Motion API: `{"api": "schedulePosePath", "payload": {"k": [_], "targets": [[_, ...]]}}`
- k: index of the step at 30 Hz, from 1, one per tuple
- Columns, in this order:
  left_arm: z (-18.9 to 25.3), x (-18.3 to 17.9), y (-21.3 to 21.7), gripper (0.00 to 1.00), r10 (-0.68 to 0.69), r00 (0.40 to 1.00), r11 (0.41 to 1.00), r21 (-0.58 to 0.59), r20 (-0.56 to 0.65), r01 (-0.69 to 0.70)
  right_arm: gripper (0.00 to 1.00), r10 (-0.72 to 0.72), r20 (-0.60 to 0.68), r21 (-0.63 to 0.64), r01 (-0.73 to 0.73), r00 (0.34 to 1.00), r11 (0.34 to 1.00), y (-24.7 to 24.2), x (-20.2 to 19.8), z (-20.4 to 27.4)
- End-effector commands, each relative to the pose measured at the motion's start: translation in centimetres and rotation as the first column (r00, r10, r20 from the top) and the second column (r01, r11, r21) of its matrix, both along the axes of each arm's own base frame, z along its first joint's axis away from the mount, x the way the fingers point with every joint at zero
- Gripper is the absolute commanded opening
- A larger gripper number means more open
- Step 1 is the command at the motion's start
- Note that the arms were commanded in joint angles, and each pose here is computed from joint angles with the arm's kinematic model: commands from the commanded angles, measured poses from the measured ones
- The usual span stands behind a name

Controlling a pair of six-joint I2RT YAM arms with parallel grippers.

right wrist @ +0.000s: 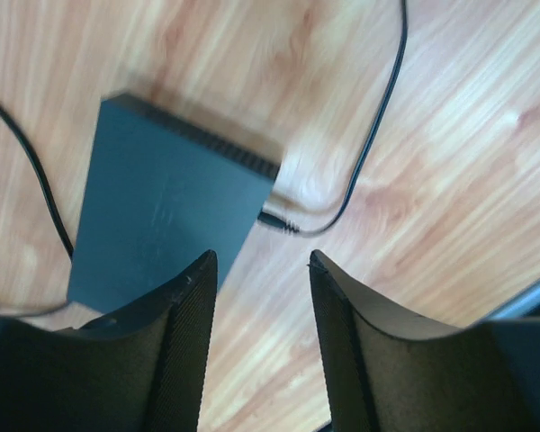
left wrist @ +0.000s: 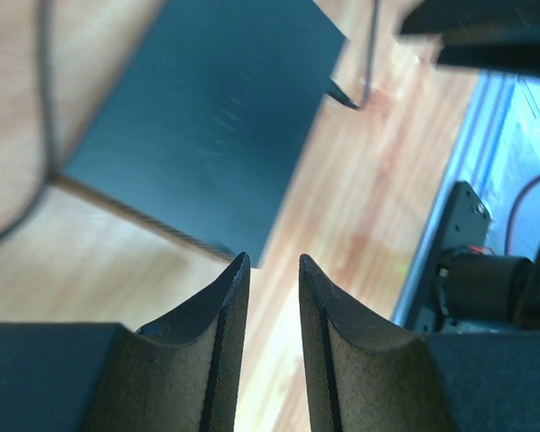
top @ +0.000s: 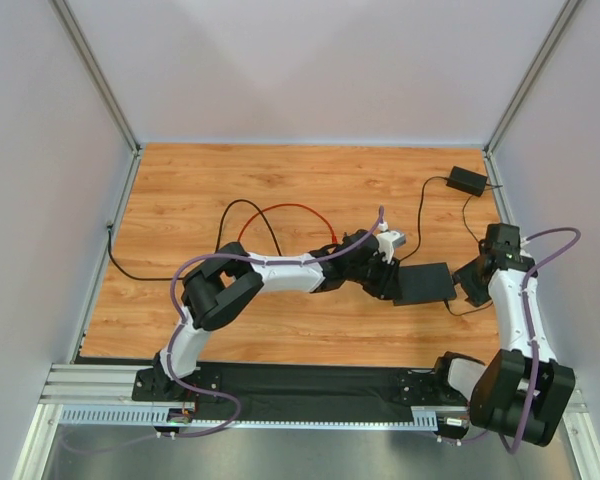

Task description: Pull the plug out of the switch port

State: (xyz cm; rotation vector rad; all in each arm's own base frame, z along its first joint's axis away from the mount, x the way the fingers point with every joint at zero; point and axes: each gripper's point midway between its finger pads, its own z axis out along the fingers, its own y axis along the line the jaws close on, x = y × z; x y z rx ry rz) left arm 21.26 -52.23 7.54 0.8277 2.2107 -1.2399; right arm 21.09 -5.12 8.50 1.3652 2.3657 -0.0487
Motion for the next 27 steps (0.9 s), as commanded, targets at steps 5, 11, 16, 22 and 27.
{"api": "schedulePosePath", "payload": {"k": [5, 11, 16, 22, 27], "targets": [[0.5, 1.0, 0.2, 0.35, 0.043, 0.999, 0.999, 0.014, 0.025, -0.044, 0.42, -0.009, 0.131, -0.057, 0.016, 0.991, 0.998, -4.2, 4.4, 0.4], [0.5, 1.9, -0.9, 0.35, 0.023, 0.999, 1.0, 0.002, 0.026, -0.023, 0.3, 0.017, 0.074, -0.021, -0.015, 0.997, 1.0, -4.7, 5.3, -1.8], [-0.1, 2.3, -0.9, 0.34, 0.029, 1.0, 1.0, 0.011, 0.01, -0.029, 0.3, 0.02, 0.072, 0.023, -0.021, 0.997, 1.0, -4.8, 5.6, -3.2], [-0.5, 3.9, 0.0, 0.34, 0.067, 0.998, 0.998, 0.022, 0.0, -0.067, 0.28, 0.042, 0.035, 0.109, -0.046, 0.999, 0.993, -3.0, 4.4, -5.1], [-0.5, 4.8, 0.3, 0.34, 0.081, 0.996, 0.996, 0.042, 0.022, -0.082, 0.25, 0.036, 0.049, 0.211, -0.045, 0.998, 0.976, -0.8, 3.6, -6.0]]}}
